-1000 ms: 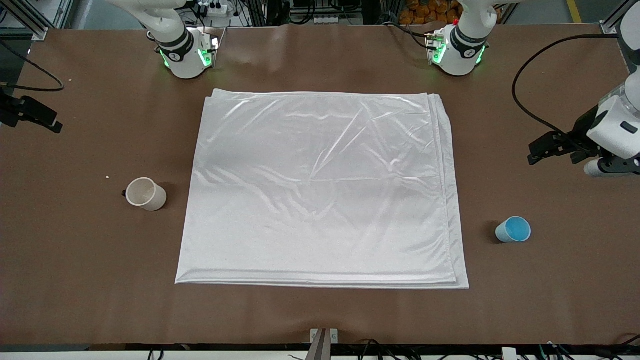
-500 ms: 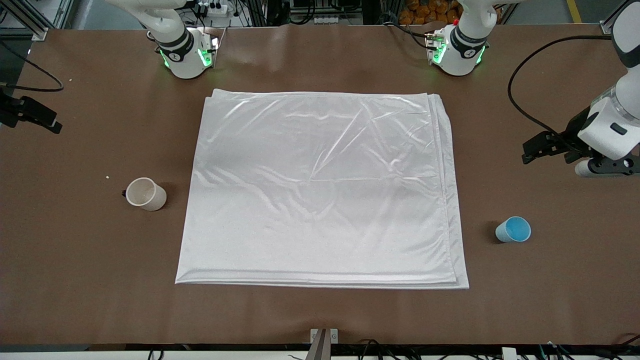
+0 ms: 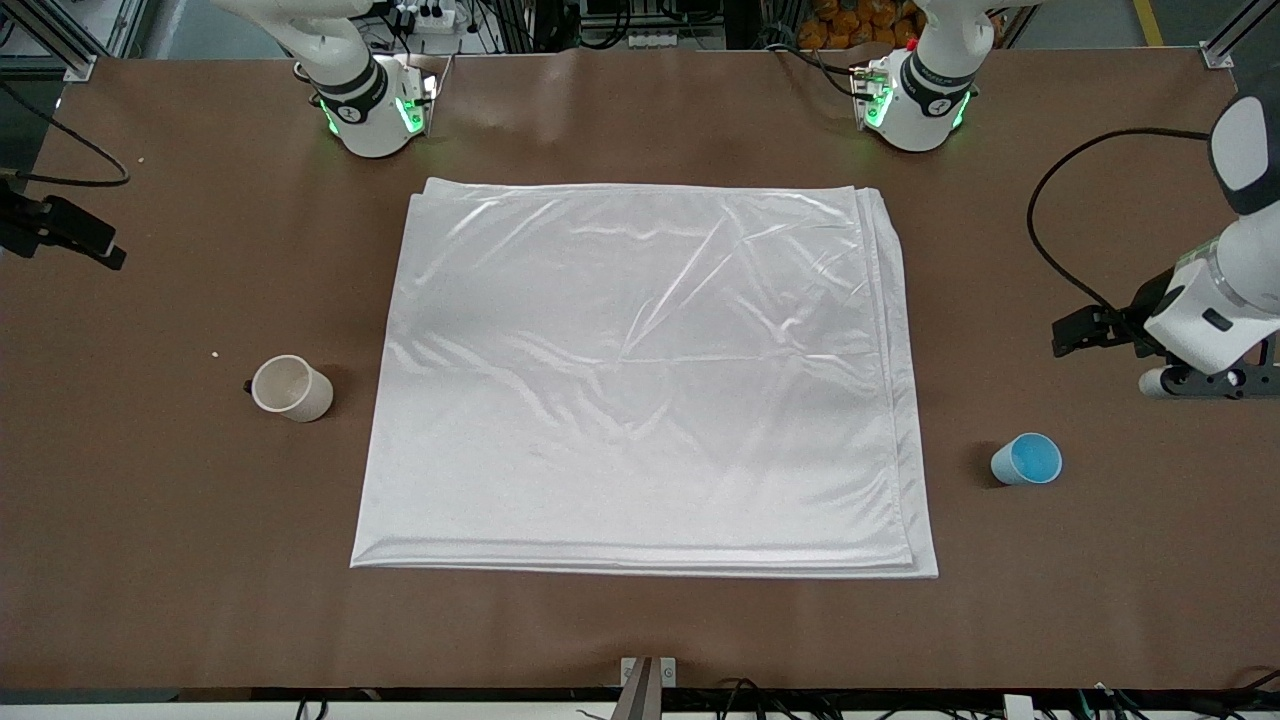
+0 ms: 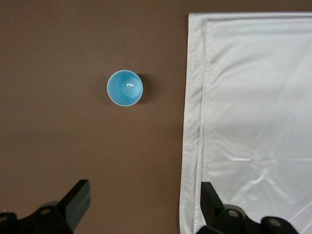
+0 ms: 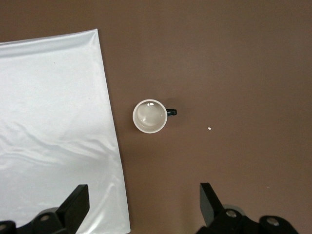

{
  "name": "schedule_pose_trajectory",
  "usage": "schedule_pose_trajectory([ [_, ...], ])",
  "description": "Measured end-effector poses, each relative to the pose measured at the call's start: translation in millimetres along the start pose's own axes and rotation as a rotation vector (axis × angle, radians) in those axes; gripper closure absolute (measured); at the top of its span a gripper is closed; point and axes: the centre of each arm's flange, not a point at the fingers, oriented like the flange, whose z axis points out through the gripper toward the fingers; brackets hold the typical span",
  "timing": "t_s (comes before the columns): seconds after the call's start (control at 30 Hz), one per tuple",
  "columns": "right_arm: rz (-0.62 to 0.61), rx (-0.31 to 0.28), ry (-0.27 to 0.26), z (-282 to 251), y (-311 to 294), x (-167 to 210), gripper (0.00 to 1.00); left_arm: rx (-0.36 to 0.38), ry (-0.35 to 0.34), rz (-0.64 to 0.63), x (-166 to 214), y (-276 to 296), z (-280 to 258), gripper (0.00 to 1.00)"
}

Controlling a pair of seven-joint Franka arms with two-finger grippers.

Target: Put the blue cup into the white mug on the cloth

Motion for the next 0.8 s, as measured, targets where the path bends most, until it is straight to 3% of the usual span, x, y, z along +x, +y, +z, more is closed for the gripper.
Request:
schedule_pose_trajectory([
  [0.47, -0.006, 0.001, 0.012, 33, 1, 8, 0.0, -0.024, -0.048, 0.042, 33, -60, 90, 0.0],
  [0.8, -0.132, 0.0, 0.029, 91, 3, 16, 0.0, 0.036, -0.062, 0.078, 49, -65, 141, 0.0],
])
